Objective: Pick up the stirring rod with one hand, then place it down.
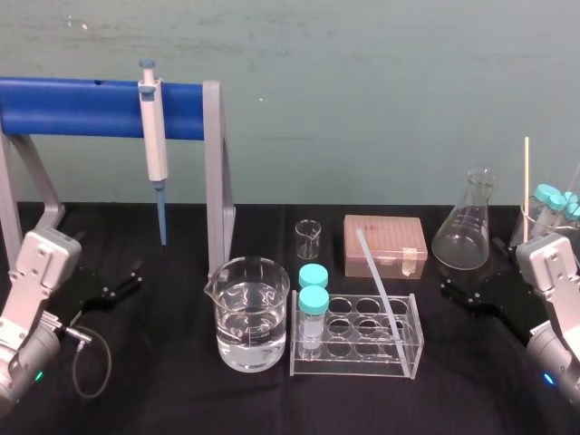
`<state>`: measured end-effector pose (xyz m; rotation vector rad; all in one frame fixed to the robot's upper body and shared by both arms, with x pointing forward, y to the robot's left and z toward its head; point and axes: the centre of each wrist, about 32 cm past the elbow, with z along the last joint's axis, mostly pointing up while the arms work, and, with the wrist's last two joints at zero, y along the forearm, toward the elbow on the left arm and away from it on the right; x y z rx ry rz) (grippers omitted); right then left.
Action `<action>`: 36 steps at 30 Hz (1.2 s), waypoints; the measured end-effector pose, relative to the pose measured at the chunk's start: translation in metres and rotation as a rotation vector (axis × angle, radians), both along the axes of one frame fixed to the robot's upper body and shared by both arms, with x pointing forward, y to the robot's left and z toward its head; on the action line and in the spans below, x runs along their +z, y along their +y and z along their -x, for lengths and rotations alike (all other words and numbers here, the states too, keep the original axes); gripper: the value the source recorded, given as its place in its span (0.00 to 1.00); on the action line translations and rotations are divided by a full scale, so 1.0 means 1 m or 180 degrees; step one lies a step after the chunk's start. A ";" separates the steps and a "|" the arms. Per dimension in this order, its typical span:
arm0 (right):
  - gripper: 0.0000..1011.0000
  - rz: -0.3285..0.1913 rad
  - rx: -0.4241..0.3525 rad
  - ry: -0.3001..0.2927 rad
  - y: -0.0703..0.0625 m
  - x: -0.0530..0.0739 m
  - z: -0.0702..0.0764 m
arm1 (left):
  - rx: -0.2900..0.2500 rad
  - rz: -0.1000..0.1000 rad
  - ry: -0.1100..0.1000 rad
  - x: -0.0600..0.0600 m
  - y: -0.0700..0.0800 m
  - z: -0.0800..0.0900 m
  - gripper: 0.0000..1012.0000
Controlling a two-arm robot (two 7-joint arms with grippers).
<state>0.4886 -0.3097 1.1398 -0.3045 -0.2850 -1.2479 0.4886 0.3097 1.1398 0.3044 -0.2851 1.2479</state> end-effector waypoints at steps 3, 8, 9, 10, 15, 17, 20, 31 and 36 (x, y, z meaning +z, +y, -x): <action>0.99 0.0000 0.0000 0.0000 0.000 0.000 0.000 | 0.0000 0.0000 0.0000 0.000 0.000 0.000 0.99; 0.99 0.0000 0.0000 0.0000 0.000 0.000 0.000 | 0.0000 0.0000 0.0000 0.000 0.000 0.000 0.99; 0.99 0.0000 0.0000 0.0000 0.000 0.000 0.000 | 0.0000 0.0000 0.0000 0.000 0.000 0.000 0.99; 0.99 0.0000 0.0000 0.0000 0.000 0.000 0.000 | 0.0000 0.0000 0.0000 0.000 0.000 0.000 0.99; 0.99 0.0000 0.0000 0.0000 0.000 0.000 0.000 | 0.0000 0.0000 0.0000 0.000 0.000 0.000 0.99; 0.99 0.0000 0.0000 0.0000 0.000 0.000 0.000 | 0.0000 0.0000 0.0000 0.000 0.000 0.000 0.99; 0.99 0.0000 0.0000 0.0000 0.000 0.000 0.000 | 0.0000 0.0000 0.0000 0.000 0.000 0.000 0.99; 0.99 0.0000 0.0000 0.0000 0.000 0.000 0.000 | 0.0000 0.0000 0.0000 0.000 0.000 0.000 0.99; 0.99 0.0000 0.0000 0.0000 0.000 0.000 0.000 | 0.0000 0.0000 0.0000 0.000 0.000 0.000 0.99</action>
